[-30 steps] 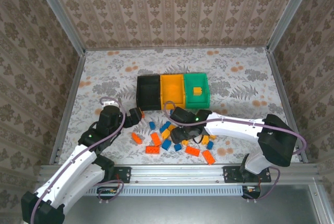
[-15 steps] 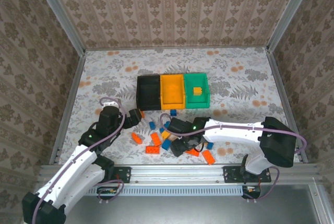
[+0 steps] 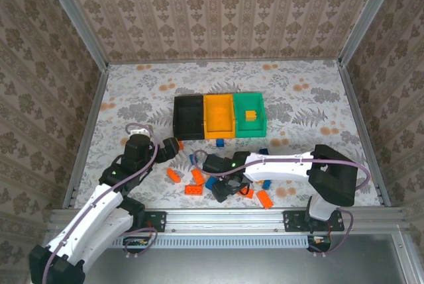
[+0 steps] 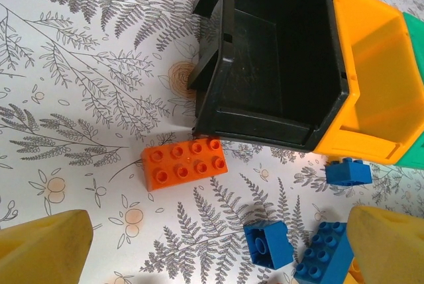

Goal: Sort the legos into containers by color

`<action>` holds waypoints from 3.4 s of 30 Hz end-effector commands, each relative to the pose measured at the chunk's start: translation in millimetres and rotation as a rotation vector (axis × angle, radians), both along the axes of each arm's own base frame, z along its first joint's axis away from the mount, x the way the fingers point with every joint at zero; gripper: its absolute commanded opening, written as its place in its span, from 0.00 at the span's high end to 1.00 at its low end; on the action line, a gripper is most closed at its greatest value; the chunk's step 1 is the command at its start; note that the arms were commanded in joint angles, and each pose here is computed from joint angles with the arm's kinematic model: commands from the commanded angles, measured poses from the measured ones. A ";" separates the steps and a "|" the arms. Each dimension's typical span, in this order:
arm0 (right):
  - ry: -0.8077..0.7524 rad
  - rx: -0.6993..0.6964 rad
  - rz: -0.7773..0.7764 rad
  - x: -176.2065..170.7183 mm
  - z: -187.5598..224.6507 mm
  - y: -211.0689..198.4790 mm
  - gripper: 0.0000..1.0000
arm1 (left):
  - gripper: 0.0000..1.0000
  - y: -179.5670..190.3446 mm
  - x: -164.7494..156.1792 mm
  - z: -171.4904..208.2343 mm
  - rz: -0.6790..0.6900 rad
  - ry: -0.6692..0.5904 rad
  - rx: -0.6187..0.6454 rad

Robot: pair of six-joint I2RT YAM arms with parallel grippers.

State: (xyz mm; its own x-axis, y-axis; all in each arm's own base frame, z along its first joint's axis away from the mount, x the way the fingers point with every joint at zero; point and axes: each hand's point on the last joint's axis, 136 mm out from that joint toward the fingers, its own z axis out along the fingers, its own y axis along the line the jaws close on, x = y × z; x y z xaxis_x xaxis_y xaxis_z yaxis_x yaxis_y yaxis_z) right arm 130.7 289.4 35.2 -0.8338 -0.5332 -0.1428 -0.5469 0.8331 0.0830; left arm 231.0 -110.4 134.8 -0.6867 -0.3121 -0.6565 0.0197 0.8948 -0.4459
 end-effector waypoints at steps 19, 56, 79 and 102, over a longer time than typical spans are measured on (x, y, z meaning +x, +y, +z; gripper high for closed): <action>-0.051 -0.028 -0.006 11.2 -11.7 2.2 0.66 | 0.00 4.0 -4.9 -4.8 0.011 0.028 -0.006; -0.279 0.412 -0.218 295.9 96.3 139.7 0.44 | 0.00 24.7 -17.7 4.8 0.076 0.021 -0.006; -0.116 0.194 -0.136 78.1 69.3 -22.8 0.34 | 0.00 19.0 -7.5 2.4 0.063 0.019 -0.021; -0.053 -0.232 0.109 4.7 -12.0 -64.1 0.30 | 0.00 16.8 -1.1 -10.2 0.069 0.050 -0.053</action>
